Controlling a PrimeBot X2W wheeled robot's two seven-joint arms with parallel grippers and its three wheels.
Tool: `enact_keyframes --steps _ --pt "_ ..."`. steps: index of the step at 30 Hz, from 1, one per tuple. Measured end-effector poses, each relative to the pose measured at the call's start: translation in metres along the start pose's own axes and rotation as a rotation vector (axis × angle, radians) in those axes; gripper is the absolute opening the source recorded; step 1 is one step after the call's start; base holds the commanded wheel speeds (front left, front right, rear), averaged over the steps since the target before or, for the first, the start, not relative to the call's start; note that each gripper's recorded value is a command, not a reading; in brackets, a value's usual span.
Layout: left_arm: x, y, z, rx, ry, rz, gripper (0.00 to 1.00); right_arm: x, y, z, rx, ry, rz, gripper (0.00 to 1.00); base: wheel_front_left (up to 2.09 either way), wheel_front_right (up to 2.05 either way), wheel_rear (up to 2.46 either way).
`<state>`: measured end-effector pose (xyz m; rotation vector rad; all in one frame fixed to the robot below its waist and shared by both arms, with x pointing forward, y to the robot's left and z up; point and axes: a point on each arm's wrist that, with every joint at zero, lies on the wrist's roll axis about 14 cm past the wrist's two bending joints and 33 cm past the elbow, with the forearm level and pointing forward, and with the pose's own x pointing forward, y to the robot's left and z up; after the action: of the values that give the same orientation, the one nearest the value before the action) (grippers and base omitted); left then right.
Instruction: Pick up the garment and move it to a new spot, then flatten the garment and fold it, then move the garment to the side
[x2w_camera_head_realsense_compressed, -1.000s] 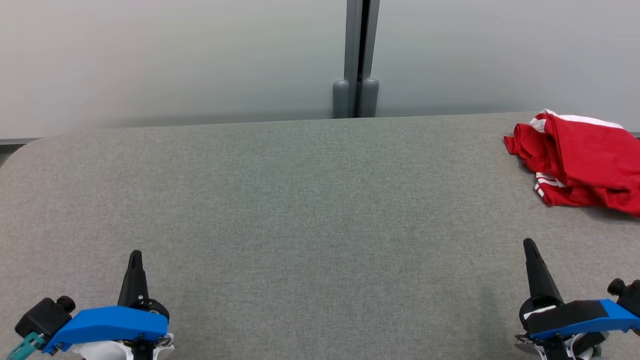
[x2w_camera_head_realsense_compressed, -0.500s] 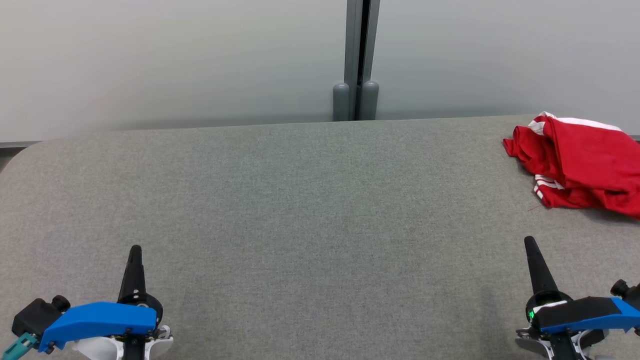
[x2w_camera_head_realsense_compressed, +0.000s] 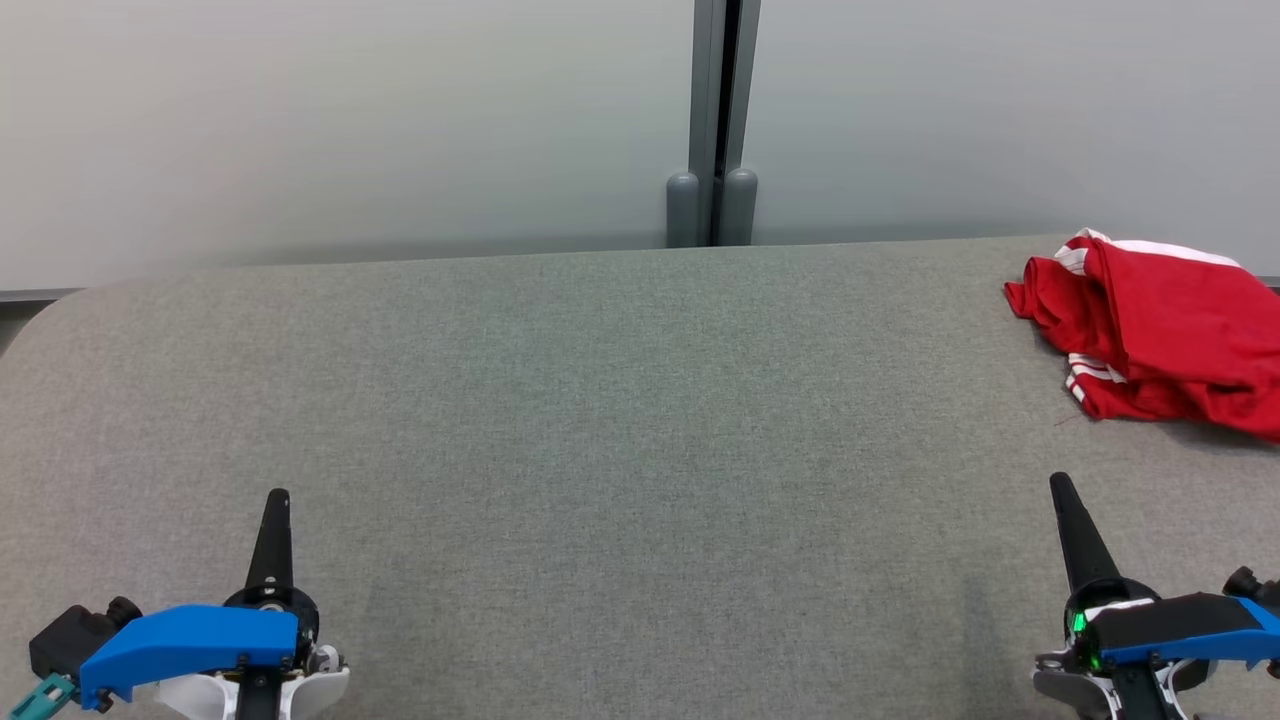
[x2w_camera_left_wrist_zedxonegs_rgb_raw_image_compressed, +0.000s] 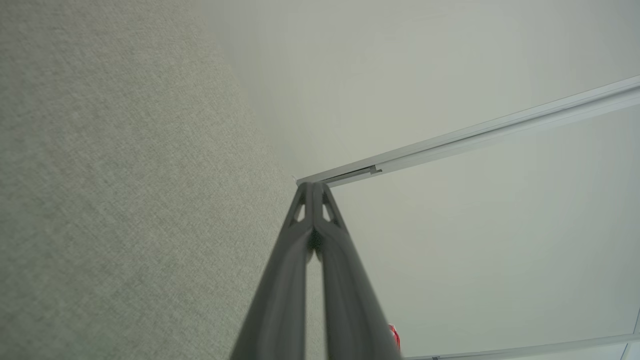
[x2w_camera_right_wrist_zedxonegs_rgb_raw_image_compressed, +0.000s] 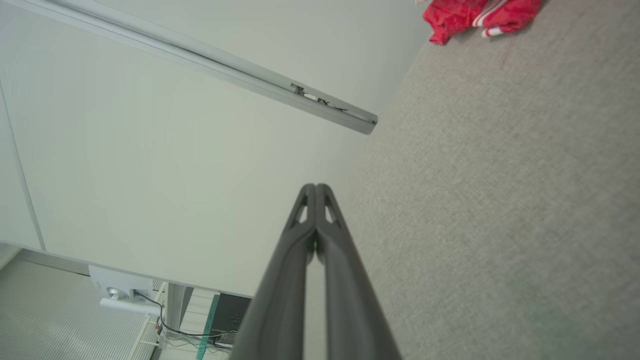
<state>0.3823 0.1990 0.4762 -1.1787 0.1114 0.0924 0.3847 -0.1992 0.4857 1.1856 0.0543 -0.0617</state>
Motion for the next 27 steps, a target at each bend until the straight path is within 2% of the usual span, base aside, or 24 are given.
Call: enact_keyframes --steps 27 --pt "0.001 -0.014 0.005 -0.244 -0.002 -0.069 0.00 0.002 0.011 0.003 0.241 0.005 0.039 0.00 0.00 0.00 0.00"
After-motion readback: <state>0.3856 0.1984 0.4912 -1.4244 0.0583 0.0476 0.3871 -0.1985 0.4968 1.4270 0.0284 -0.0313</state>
